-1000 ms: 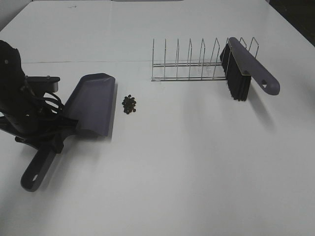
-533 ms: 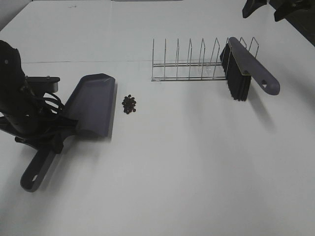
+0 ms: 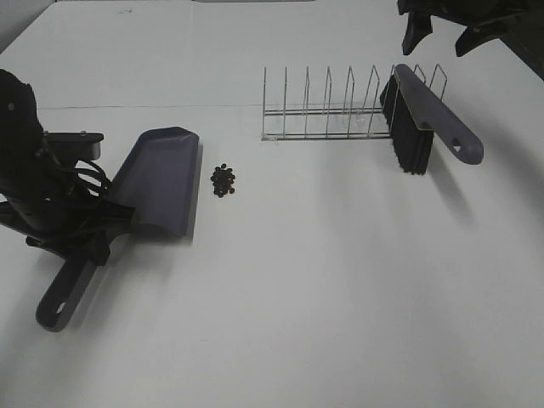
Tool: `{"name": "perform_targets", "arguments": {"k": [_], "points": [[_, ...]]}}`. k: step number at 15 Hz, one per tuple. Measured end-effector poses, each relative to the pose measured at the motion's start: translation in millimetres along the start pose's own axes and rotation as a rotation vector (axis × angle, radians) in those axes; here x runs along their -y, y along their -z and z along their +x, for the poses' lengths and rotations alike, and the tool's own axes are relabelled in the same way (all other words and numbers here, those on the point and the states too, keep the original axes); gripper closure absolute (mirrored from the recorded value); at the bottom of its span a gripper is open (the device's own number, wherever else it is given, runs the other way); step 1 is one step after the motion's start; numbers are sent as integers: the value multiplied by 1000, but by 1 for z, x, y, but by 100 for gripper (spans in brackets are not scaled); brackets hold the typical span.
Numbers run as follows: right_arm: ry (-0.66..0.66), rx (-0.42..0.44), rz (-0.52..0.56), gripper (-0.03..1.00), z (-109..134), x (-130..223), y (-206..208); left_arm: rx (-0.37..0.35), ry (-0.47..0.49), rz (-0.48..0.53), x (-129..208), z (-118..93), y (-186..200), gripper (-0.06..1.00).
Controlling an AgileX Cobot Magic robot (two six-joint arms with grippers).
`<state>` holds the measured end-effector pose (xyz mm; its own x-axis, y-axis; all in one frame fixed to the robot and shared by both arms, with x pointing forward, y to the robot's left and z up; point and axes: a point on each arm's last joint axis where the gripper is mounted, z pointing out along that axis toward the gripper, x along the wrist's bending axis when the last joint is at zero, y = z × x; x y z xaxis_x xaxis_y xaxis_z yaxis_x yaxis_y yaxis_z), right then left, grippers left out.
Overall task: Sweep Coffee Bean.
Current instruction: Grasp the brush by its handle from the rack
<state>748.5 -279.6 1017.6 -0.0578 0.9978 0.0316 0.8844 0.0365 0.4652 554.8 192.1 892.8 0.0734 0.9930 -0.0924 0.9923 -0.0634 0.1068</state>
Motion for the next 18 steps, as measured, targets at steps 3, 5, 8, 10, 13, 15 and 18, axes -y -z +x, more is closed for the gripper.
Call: {"name": "perform_targets", "arguments": {"k": [3,5,8,10,13,15,18], "points": [[1,-1,20,29,9,1,-20,2,2,0,0,0,0,67],[11,24,42,29,6,4,-33,2,2,0,0,0,0,67],[16,32,72,29,5,9,-48,2,2,0,0,0,0,68],[21,40,101,29,3,16,-66,2,3,0,0,0,0,68],[23,43,92,32,3,18,-78,2,3,0,0,0,0,68],[24,44,80,34,3,17,-81,2,3,0,0,0,0,68],[30,52,85,35,2,18,-83,2,3,0,0,0,0,68]]}}
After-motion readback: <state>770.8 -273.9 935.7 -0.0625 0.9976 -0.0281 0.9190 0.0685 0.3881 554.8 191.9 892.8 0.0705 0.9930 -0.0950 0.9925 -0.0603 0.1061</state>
